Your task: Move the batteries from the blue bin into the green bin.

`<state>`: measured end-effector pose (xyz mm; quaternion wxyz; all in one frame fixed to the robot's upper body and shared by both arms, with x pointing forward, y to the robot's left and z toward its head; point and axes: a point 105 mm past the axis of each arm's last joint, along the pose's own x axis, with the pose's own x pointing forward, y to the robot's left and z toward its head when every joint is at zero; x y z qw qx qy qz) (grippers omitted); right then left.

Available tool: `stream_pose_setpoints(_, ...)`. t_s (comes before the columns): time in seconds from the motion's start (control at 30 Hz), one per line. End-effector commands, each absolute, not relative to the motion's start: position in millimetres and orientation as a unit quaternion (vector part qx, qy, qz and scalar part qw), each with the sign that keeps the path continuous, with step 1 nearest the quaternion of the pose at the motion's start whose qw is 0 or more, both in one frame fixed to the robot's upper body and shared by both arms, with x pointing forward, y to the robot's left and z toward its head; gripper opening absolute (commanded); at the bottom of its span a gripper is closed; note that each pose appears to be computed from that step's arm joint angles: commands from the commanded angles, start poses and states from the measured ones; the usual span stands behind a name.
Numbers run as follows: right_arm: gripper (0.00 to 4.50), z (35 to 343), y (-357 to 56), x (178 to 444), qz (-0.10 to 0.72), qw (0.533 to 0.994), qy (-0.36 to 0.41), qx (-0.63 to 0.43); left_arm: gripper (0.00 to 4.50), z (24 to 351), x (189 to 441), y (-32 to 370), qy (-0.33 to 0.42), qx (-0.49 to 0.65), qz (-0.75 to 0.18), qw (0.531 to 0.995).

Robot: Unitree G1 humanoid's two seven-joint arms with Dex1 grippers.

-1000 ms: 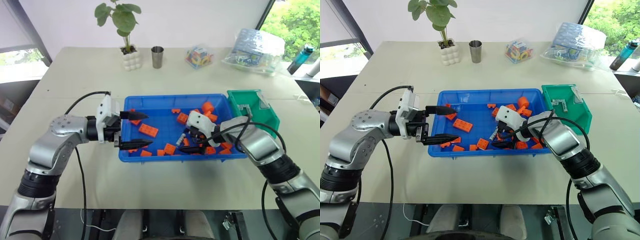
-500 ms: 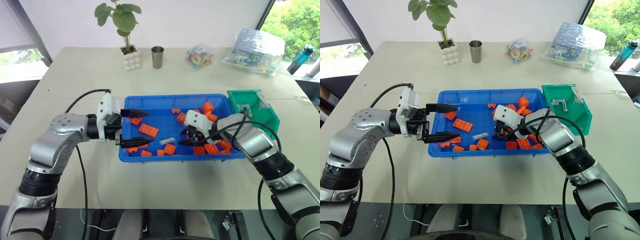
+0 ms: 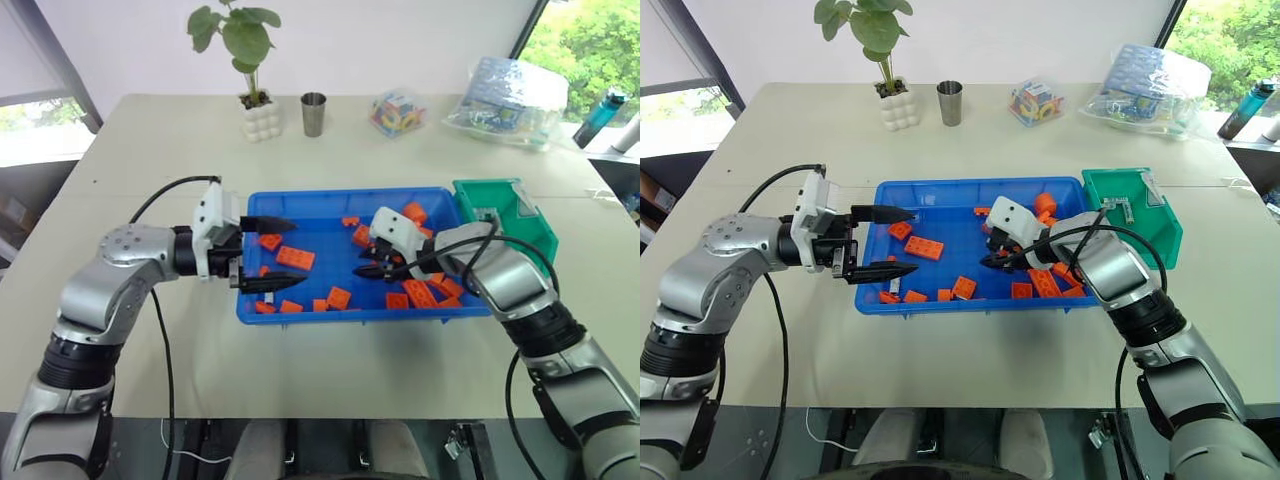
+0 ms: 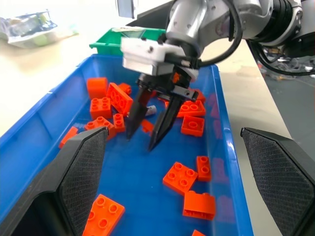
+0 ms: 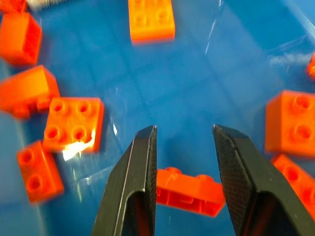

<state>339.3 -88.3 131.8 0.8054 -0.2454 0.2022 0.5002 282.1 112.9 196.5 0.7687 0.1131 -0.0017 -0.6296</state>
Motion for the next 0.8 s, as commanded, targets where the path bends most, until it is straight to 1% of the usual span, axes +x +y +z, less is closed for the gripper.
stream_pose_setpoints(0.03,1.18,158.5,-62.9,337.1,0.524,0.802,0.148,-0.248,4.50,204.7,285.4,136.3,-0.002,0.134,-0.601,0.788)
stream_pose_setpoints(0.17,1.18,154.1,-36.0,333.7,0.551,0.788,0.140,-0.236,4.50,200.4,285.4,168.5,0.021,0.149,-0.563,0.813)
stream_pose_setpoints(0.33,1.18,139.3,-8.6,330.2,0.577,0.771,0.142,-0.229,4.50,201.2,279.1,188.6,0.032,0.167,-0.537,0.827)
stream_pose_setpoints(0.37,2.30,136.9,-2.6,328.5,0.584,0.767,0.142,-0.226,4.50,202.0,278.0,190.8,0.033,0.168,-0.533,0.829)
stream_pose_setpoints(0.4,2.58,135.4,1.2,327.4,0.588,0.764,0.142,-0.224,4.50,202.5,277.2,191.9,0.033,0.168,-0.530,0.830)
stream_pose_setpoints(0.43,2.97,134.3,6.1,327.9,0.589,0.764,0.141,-0.222,4.50,203.1,276.3,193.2,0.033,0.168,-0.527,0.832)
stream_pose_setpoints(0.47,3.51,133.1,11.3,327.8,0.593,0.761,0.139,-0.222,4.50,203.4,275.4,194.2,0.034,0.168,-0.525,0.834)
stream_pose_setpoints(0.5,3.89,132.2,15.5,327.3,0.597,0.758,0.138,-0.222,4.50,203.6,274.7,194.9,0.034,0.169,-0.523,0.835)
stream_pose_setpoints(0.53,4.44,130.8,20.0,325.3,0.604,0.753,0.139,-0.221,4.50,203.6,273.7,195.5,0.034,0.169,-0.520,0.836)
stream_pose_setpoints(0.8,4.48,115.7,34.5,310.1,0.650,0.708,0.143,-0.237,4.50,201.3,262.1,197.0,0.048,0.178,-0.531,0.827)
